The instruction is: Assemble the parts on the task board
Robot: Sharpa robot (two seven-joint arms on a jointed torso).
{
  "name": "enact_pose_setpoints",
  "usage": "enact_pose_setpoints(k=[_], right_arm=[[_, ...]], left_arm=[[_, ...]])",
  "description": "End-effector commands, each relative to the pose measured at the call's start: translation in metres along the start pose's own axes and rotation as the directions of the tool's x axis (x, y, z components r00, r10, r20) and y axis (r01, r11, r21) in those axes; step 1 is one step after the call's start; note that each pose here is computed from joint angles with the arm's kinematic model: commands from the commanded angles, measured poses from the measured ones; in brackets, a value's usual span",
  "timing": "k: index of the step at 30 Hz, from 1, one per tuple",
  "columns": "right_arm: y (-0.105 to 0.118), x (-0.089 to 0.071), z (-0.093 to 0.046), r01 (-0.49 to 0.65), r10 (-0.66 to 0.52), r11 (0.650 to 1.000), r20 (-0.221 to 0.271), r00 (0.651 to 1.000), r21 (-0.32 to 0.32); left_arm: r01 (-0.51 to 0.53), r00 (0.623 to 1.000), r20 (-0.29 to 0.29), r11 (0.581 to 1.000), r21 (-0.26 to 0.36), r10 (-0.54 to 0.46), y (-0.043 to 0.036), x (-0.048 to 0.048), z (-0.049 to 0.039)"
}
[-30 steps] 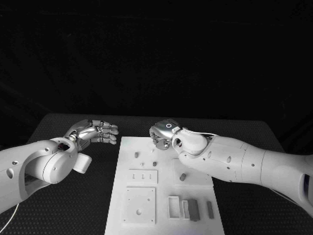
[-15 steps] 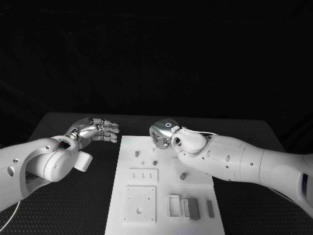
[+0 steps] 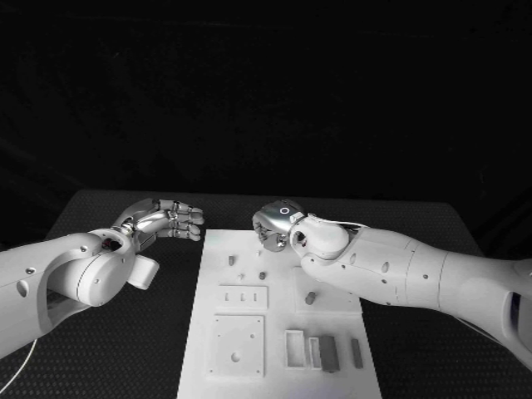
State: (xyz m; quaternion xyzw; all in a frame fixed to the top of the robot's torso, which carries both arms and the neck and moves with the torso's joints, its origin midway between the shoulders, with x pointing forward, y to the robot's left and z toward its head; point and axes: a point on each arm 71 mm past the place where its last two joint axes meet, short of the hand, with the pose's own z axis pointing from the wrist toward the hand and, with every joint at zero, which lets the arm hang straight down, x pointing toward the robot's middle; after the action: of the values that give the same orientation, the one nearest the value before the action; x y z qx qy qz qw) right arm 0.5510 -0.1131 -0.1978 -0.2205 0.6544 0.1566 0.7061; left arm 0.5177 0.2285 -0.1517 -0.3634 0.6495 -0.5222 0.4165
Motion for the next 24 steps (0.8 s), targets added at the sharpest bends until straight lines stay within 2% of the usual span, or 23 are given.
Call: enact_pose_setpoints(k=[1, 24], right_arm=[[0.0025, 0.0052, 0.0002, 0.001, -0.001, 1.000, -0.039, 0.999, -0.009], [0.0017, 0.0110, -0.0005, 0.003, -0.004, 1.000, -0.072, 0.997, -0.006]], left_arm=[[0.000, 1.000, -0.011, 1.000, 0.011, 0.000, -0.0029, 0.0016, 0.0007], [0.000, 1.000, -0.008, 1.000, 0.011, 0.000, -0.0027, 0.0006, -0.0001]])
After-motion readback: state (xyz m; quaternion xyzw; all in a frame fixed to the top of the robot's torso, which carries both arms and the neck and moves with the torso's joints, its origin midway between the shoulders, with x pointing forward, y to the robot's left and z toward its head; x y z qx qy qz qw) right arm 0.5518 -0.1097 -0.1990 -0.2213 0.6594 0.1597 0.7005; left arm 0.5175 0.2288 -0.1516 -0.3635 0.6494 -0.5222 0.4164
